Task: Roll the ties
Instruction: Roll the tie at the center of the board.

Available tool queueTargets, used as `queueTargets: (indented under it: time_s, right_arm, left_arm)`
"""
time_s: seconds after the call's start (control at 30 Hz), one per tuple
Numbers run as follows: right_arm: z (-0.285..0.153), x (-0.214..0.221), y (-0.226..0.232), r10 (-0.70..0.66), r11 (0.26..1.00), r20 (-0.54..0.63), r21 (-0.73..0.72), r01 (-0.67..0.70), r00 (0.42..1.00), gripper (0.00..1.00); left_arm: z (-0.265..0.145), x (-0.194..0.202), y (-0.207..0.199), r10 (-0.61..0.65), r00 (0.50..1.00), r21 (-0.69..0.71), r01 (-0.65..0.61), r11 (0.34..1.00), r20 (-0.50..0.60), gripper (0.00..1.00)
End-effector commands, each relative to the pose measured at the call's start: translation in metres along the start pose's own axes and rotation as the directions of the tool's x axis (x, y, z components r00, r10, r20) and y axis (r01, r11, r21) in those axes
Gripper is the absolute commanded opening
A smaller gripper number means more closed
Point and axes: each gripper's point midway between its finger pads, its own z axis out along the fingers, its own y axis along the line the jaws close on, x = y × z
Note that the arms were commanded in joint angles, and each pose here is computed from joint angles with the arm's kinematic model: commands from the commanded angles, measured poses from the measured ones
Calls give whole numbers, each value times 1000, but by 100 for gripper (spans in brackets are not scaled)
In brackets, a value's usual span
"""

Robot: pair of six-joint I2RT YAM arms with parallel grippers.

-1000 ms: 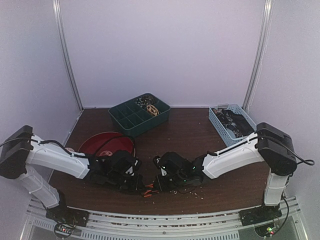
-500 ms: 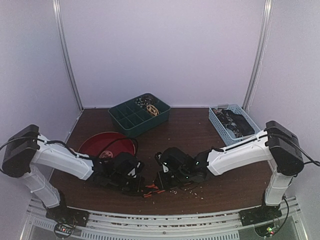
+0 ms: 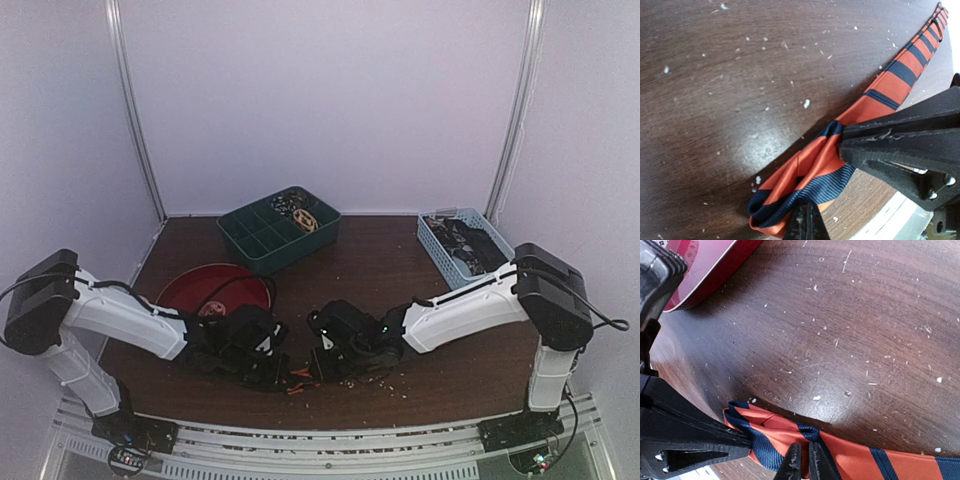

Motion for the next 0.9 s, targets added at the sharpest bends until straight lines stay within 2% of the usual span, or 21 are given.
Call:
queueTargets:
  time_s: [0.0, 0.27, 0.37, 0.87]
  right_arm:
    - [7, 13, -14, 4, 999, -55, 40, -2, 998, 7]
    - [4, 13, -17, 0, 999, -47, 53, 3, 999, 6]
    - [5, 13, -17, 6, 999, -46, 51, -4, 999, 6]
    - [5, 12, -19, 16, 999, -25, 50, -14, 1000, 5]
  left_arm:
    - [-8, -2, 14, 4, 1000, -96, -3, 995, 19, 2]
    - [-42, 6, 42, -36, 997, -205, 48, 978, 61, 4]
    - [-41, 13, 44, -60, 997, -162, 68, 984, 54, 0]
    - [-4, 16, 20, -34, 999, -4, 34, 999, 2, 0]
